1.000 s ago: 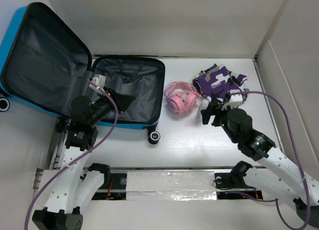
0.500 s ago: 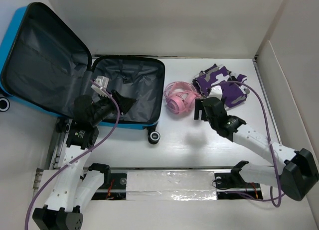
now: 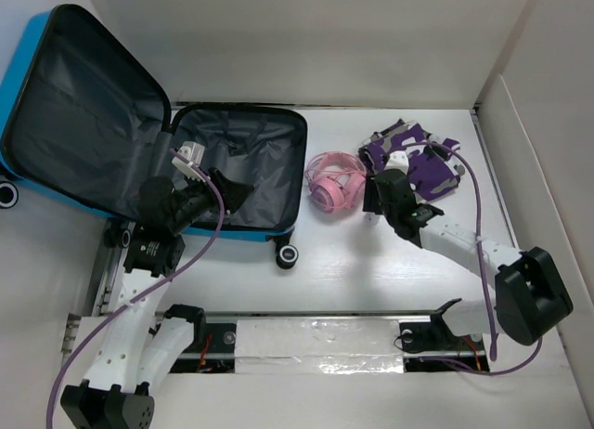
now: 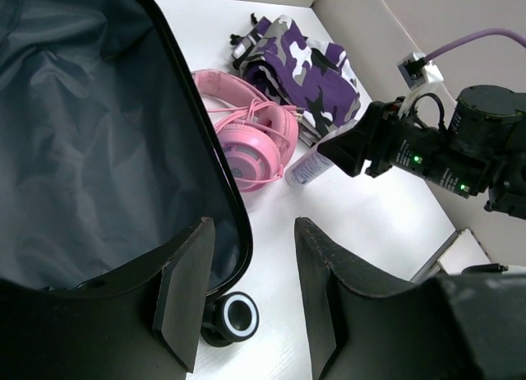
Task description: Pack the luggage
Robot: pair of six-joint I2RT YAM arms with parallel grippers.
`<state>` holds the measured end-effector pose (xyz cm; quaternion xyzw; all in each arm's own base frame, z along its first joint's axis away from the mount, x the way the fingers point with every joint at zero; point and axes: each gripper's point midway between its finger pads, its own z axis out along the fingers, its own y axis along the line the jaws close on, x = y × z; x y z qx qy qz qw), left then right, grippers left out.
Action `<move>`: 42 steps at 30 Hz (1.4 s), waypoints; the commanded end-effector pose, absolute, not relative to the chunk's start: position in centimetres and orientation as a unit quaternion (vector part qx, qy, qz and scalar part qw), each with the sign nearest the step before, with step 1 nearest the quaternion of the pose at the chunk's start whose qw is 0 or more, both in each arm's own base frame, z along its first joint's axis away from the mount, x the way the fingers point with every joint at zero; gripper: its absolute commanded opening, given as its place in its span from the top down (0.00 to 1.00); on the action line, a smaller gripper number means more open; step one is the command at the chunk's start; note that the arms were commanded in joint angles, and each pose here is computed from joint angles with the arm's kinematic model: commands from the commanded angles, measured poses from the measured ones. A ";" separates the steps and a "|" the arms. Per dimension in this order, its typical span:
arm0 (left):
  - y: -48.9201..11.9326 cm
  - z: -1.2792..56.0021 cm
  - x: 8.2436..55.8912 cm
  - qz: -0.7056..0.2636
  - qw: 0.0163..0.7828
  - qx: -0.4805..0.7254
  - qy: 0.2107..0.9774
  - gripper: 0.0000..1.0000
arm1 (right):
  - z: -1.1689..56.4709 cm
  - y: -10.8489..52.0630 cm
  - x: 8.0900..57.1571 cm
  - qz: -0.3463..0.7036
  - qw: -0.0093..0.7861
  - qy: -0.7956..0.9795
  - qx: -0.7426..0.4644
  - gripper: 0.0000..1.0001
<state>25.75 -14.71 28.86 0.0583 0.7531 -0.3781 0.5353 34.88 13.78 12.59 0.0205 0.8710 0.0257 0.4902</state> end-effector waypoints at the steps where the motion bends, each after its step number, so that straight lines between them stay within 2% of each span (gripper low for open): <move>1: -14.8 29.9 25.8 -0.381 0.552 0.072 0.739 0.59 | 15.6 14.6 37.2 0.045 0.536 0.842 0.036 0.43; 3: -14.8 29.9 25.8 -0.381 0.551 0.071 0.739 0.59 | 15.5 14.1 37.1 0.032 0.535 0.843 0.041 0.50; 4: -14.8 29.9 25.8 -0.381 0.552 0.072 0.739 0.60 | 15.9 13.9 37.0 0.031 0.538 0.841 0.044 0.61; 6: -14.8 29.9 25.8 -0.381 0.551 0.072 0.739 0.60 | 17.7 13.3 36.6 0.033 0.555 0.830 0.056 0.70; 8: -14.8 30.1 25.8 -0.382 0.552 0.072 0.738 0.60 | 19.6 13.4 35.5 0.038 0.567 0.821 0.054 0.71; 11: -14.8 30.4 25.7 -0.382 0.555 0.073 0.735 0.60 | 25.5 14.8 33.7 0.088 0.614 0.784 0.043 0.71; 18: -14.5 30.9 25.7 -0.376 0.566 0.069 0.731 0.60 | 35.8 23.1 31.2 0.264 0.657 0.704 -0.054 0.74; 20: -14.3 31.2 25.7 -0.372 0.573 0.067 0.727 0.60 | 35.6 26.4 31.5 0.292 0.640 0.705 -0.088 0.74; 22: -14.1 31.4 25.7 -0.366 0.579 0.062 0.726 0.60 | 38.0 29.1 31.5 0.333 0.644 0.679 -0.113 0.75; 23: -13.9 31.7 25.6 -0.363 0.583 0.061 0.724 0.60 | 37.0 31.1 31.7 0.341 0.632 0.684 -0.128 0.75; 24: -13.8 31.8 25.6 -0.360 0.586 0.059 0.723 0.60 | 38.8 32.4 31.7 0.361 0.641 0.664 -0.136 0.75; 29: -13.2 32.2 25.5 -0.350 0.598 0.049 0.719 0.60 | 36.8 39.1 33.2 0.391 0.602 0.672 -0.180 0.75; 30: -13.1 32.3 25.5 -0.350 0.599 0.049 0.719 0.60 | 34.2 41.5 33.2 0.399 0.575 0.685 -0.205 0.75; 32: -13.1 32.3 25.5 -0.349 0.600 0.048 0.718 0.60 | 33.8 43.7 33.7 0.409 0.562 0.687 -0.213 0.75; 33: -12.9 32.3 25.7 -0.346 0.601 0.045 0.719 0.60 | 30.6 45.5 33.8 0.409 0.531 0.705 -0.232 0.75; 35: -12.8 32.3 25.7 -0.346 0.601 0.044 0.719 0.60 | 30.4 47.0 34.4 0.416 0.522 0.704 -0.241 0.74; 42: -12.8 32.3 25.8 -0.345 0.602 0.044 0.719 0.60 | 23.2 50.9 35.3 0.399 0.465 0.742 -0.272 0.74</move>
